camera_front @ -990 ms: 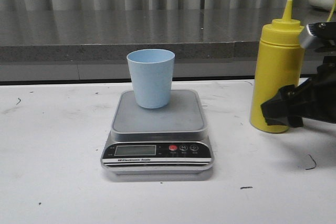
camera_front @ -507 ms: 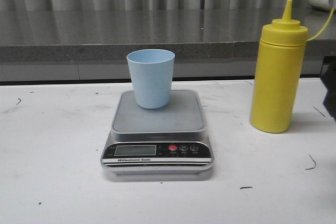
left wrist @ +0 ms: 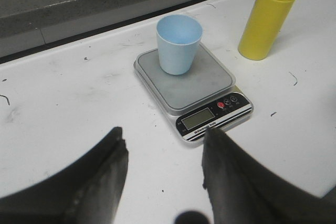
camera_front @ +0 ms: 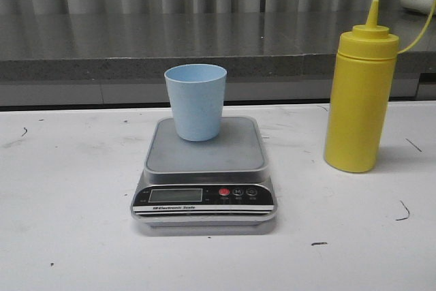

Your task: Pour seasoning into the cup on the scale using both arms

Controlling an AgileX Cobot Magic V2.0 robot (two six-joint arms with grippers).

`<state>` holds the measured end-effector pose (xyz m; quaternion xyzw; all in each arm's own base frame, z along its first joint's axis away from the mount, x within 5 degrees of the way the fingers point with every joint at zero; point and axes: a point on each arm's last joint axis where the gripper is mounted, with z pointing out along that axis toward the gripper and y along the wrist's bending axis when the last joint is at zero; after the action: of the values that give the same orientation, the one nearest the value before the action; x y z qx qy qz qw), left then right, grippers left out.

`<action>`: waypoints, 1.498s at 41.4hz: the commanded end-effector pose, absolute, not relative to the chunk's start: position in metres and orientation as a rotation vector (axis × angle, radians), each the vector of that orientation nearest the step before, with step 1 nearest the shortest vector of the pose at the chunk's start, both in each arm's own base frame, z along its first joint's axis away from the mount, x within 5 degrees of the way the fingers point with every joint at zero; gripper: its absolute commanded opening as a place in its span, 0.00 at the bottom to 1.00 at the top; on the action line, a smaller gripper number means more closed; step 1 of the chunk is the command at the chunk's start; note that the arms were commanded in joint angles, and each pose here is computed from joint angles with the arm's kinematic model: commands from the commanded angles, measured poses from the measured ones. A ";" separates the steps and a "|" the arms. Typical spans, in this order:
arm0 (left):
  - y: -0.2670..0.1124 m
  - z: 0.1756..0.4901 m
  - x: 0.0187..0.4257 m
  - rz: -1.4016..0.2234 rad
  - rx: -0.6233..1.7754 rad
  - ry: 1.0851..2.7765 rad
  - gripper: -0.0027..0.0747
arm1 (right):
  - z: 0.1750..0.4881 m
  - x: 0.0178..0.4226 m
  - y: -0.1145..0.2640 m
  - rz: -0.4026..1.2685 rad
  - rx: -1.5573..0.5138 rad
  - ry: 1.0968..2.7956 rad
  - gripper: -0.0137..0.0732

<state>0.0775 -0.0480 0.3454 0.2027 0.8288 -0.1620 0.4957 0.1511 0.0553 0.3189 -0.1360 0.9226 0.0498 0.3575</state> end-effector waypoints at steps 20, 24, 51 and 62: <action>-0.050 0.359 0.079 -0.427 0.462 1.919 0.47 | 0.351 0.082 0.035 0.274 -0.370 2.067 0.82; -0.050 0.359 0.079 -0.427 0.462 1.919 0.47 | 0.351 0.081 0.034 0.271 -0.371 2.065 0.82; -0.050 0.359 0.079 -0.426 0.463 1.924 0.08 | 0.353 0.083 0.034 0.250 -0.372 2.039 0.03; -0.050 0.359 0.079 -0.426 0.463 1.924 0.01 | 0.352 0.082 0.033 0.246 -0.375 2.055 0.02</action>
<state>0.0775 -0.0480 0.3454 0.2027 0.8288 -0.1620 0.4957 0.0804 0.0326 0.3402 -0.1507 0.8685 0.0998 0.4615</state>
